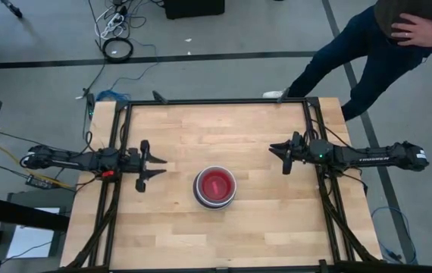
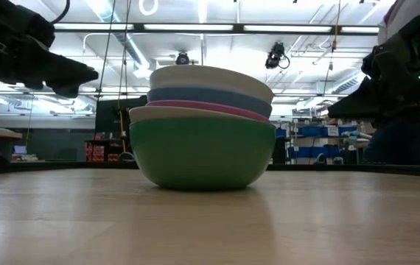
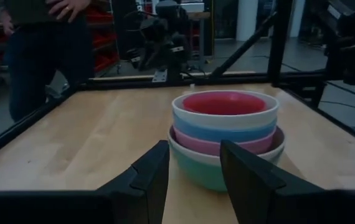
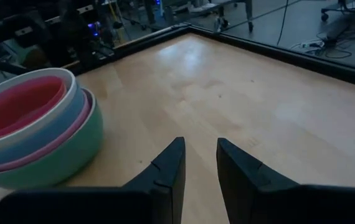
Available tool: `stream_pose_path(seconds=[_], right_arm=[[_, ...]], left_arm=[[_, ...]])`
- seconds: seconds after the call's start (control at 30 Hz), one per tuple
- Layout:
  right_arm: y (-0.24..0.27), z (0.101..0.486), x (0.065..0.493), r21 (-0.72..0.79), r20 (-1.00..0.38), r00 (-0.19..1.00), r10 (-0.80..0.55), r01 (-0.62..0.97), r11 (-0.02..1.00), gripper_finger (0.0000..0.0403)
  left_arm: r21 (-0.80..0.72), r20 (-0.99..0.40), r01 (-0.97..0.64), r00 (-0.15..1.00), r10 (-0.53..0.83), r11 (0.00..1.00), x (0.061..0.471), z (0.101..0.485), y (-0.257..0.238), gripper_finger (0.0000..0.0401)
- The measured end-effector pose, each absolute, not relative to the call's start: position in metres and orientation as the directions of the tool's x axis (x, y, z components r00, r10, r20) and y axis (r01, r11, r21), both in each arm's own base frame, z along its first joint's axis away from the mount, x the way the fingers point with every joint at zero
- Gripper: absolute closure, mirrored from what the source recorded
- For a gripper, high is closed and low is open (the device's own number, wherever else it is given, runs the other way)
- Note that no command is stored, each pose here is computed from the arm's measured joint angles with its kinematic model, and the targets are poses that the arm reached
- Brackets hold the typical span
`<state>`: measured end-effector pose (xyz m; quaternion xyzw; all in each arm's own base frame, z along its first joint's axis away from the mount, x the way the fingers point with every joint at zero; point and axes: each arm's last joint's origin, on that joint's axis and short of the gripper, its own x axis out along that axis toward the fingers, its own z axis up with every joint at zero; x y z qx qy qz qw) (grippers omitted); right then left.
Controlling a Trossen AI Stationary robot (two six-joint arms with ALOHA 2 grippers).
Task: Nest bowls inside each other
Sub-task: Return to Home Position
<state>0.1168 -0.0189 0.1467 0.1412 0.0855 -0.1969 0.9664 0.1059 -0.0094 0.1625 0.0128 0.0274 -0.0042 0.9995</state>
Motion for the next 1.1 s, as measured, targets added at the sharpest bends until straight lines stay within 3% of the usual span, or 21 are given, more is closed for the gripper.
stream_pose_path(seconds=[0.27,1.1], right_arm=[[-0.0189,0.1465,0.1168,0.239,-0.222,0.909,-0.354,0.403,0.884,0.0322],[-0.0189,0.1466,0.1168,0.24,-0.221,0.909,-0.354,0.402,0.883,0.0322]], left_arm=[[0.062,-0.056,-0.122,0.99,0.125,0.991,0.1057,0.1622,-0.0055,0.0248],[0.029,-0.056,-0.125,0.99,0.126,0.992,0.1057,0.1622,-0.0055,0.0248]])
